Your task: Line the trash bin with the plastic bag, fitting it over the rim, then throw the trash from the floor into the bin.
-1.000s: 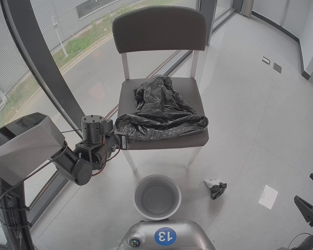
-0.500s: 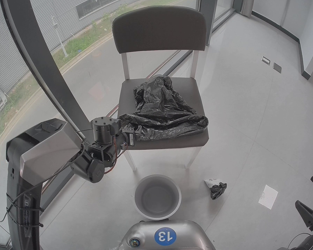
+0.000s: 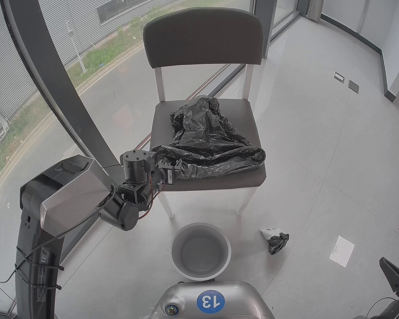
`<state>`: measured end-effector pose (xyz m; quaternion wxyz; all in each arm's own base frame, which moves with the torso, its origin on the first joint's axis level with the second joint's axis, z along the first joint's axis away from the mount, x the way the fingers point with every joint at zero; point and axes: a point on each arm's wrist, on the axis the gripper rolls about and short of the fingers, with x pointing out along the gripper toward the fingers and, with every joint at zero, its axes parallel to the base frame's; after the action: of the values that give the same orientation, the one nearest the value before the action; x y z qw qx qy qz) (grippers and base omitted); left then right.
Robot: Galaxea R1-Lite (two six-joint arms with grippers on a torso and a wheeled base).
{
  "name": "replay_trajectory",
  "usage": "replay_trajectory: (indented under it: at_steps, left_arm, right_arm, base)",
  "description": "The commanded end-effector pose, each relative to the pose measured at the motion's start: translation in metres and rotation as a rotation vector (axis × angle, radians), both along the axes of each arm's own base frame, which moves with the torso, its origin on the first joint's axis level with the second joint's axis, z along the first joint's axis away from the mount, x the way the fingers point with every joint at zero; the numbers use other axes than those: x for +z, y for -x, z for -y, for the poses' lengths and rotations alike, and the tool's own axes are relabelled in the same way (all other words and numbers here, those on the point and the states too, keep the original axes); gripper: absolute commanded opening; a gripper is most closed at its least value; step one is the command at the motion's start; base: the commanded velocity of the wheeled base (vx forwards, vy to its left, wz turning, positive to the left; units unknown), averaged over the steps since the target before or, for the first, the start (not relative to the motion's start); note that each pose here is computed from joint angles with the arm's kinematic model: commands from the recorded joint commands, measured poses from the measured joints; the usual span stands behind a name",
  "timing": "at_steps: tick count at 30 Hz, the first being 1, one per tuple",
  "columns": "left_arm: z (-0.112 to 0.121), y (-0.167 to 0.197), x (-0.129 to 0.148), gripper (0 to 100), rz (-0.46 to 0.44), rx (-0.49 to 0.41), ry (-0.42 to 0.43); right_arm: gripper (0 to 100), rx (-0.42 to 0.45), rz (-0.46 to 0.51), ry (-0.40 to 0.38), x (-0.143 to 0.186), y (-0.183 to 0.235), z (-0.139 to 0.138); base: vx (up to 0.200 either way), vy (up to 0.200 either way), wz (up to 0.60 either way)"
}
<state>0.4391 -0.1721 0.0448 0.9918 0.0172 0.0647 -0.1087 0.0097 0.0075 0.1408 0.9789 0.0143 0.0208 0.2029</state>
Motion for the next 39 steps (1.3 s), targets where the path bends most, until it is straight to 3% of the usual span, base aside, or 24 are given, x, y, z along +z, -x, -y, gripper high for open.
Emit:
replay_trajectory:
  at_steps: [1,14,15,29,39]
  left_arm:
    - [-0.007,-0.014,-0.011,100,0.017,0.020,-0.039]
    - [-0.013,-0.029,-0.019,100,0.042,0.035,-0.050]
    - [-0.012,-0.029,-0.020,0,0.040,0.033,-0.050]
    - [-0.008,-0.025,-0.017,0,0.051,0.020,-0.043]
    - [-0.016,-0.018,-0.007,0,0.057,0.030,-0.036]
  right_arm:
    - [100,-0.001,0.016,-0.003,0.000,0.004,0.001]
    - [100,0.000,0.008,-0.002,-0.001,0.004,0.001]
    - [100,0.000,0.008,-0.002,-0.001,0.004,0.001]
    - [100,-0.006,-0.007,-0.003,0.000,0.002,0.000]
    - [100,-0.108,-0.180,0.028,0.028,-0.049,-0.001]
  base:
    - [0.000,0.000,0.00]
    - [0.000,0.000,0.00]
    - [0.000,0.000,0.00]
    - [0.000,0.000,0.00]
    - [0.000,0.000,0.00]
